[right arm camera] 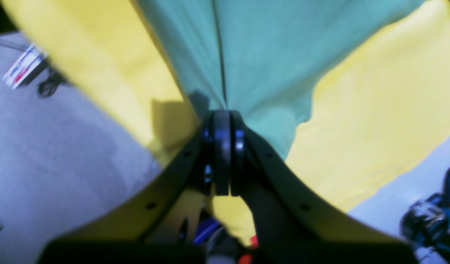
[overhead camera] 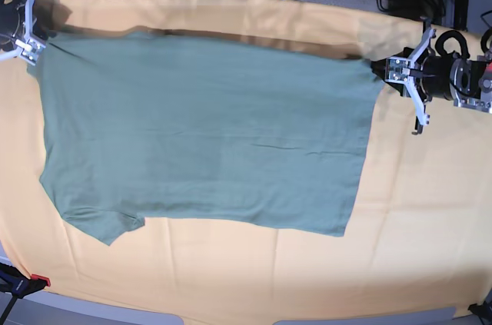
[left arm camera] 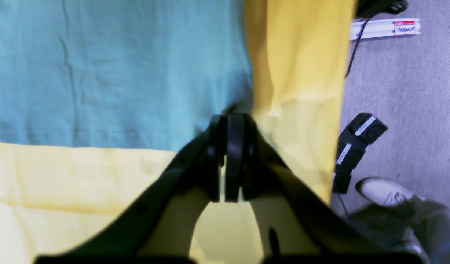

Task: Fold the T-shirt properly
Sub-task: 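Pull the gripped shirt edge toward the robot with both grippers, then fold the gripped edge back over the shirt body with both grippers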

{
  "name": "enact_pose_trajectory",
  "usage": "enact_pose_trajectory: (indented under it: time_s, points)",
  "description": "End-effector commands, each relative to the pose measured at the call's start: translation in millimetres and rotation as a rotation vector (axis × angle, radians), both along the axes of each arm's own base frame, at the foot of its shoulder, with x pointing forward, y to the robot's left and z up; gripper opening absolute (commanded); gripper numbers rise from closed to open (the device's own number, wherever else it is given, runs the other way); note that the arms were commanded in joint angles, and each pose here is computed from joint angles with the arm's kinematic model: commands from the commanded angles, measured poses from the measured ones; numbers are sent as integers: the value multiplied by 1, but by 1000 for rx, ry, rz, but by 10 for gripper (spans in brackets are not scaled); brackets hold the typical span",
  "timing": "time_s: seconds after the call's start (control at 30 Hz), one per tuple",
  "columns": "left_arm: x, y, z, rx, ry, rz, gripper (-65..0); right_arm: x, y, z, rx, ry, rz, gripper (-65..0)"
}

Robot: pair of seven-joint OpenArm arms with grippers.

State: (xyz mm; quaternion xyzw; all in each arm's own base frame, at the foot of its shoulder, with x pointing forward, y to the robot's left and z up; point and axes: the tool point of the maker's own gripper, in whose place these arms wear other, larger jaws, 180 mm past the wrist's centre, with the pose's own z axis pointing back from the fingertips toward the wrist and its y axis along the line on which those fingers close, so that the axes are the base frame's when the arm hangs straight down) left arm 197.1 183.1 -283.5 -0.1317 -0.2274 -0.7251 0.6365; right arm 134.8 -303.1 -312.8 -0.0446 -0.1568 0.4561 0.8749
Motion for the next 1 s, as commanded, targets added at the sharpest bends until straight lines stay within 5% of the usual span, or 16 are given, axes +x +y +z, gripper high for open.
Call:
enact_pose_trajectory:
  time_s: [0.0, 0.33, 0.67, 0.97]
  points:
    - [-3, 2, 9, -3, -3, 2, -650, 0, -3, 3, -23, 3, 14, -650]
    - [-62, 11, 9, 81, 110, -54, -650, -27, -11, -7, -69, 94, 10, -650]
    - [-61, 10, 5, 98, 82, -92, -650, -27, -10, -7, -59, 86, -7, -650]
    - [-46, -11, -8, 56, 21, -130, -650, 0, 11, 3, 70, -67, -31, -650]
